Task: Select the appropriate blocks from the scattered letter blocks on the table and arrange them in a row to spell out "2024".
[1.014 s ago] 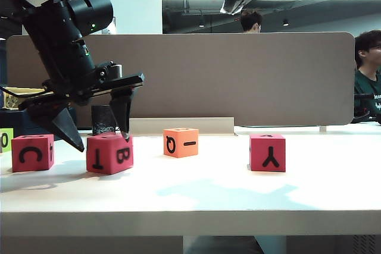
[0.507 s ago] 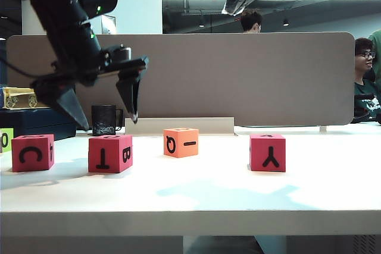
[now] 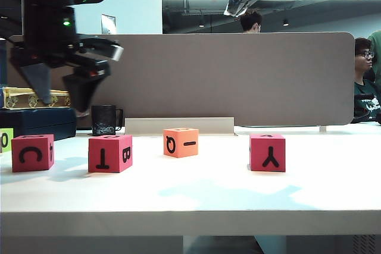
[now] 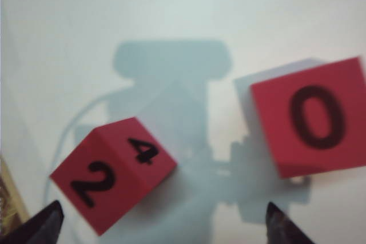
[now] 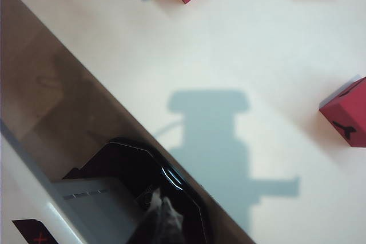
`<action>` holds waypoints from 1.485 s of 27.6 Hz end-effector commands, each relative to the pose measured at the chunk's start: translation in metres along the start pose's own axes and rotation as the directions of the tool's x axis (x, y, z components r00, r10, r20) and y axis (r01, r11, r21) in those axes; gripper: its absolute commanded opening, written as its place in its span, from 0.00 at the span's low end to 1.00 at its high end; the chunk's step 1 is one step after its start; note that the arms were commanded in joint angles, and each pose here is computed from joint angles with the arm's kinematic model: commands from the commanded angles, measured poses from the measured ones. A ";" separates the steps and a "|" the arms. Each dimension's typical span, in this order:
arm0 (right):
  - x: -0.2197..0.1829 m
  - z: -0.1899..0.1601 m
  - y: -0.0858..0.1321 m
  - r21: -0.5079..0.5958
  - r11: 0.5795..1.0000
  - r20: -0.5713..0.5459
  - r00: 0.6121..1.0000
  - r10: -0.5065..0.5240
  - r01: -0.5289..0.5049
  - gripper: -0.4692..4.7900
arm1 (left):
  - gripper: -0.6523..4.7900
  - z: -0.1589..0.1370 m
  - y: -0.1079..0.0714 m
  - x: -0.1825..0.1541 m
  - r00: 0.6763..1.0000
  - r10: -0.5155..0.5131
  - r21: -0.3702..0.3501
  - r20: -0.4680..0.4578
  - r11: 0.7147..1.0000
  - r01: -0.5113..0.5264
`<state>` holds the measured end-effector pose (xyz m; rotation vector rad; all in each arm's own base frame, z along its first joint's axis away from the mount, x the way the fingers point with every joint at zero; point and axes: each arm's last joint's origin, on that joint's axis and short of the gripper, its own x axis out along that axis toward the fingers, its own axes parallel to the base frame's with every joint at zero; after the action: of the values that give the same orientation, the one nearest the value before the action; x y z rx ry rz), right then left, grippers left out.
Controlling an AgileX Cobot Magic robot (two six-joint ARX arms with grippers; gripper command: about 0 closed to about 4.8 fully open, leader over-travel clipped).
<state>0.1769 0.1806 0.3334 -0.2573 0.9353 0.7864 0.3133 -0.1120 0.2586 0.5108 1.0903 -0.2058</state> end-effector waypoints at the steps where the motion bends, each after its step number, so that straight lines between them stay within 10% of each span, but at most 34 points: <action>1: -0.003 0.002 0.001 -0.006 1.000 0.017 1.000 0.007 -0.007 0.08 | 1.00 -0.006 0.017 0.003 0.999 0.014 0.010 -0.035 1.000 -0.013; 18: -0.020 0.028 0.014 -0.073 0.995 0.187 0.980 0.074 -0.061 0.08 | 0.96 -0.015 0.040 0.009 0.996 -0.077 0.219 -0.044 0.972 0.085; 41: 0.003 0.025 0.036 -0.127 0.984 0.055 0.989 0.136 -0.128 0.08 | 0.90 -0.016 0.061 0.046 0.991 -0.123 0.462 -0.049 0.877 0.132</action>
<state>0.1687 0.2203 0.3472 -0.2791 0.8670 0.9640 0.3451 -0.0467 0.2297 0.8664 1.1097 -0.5816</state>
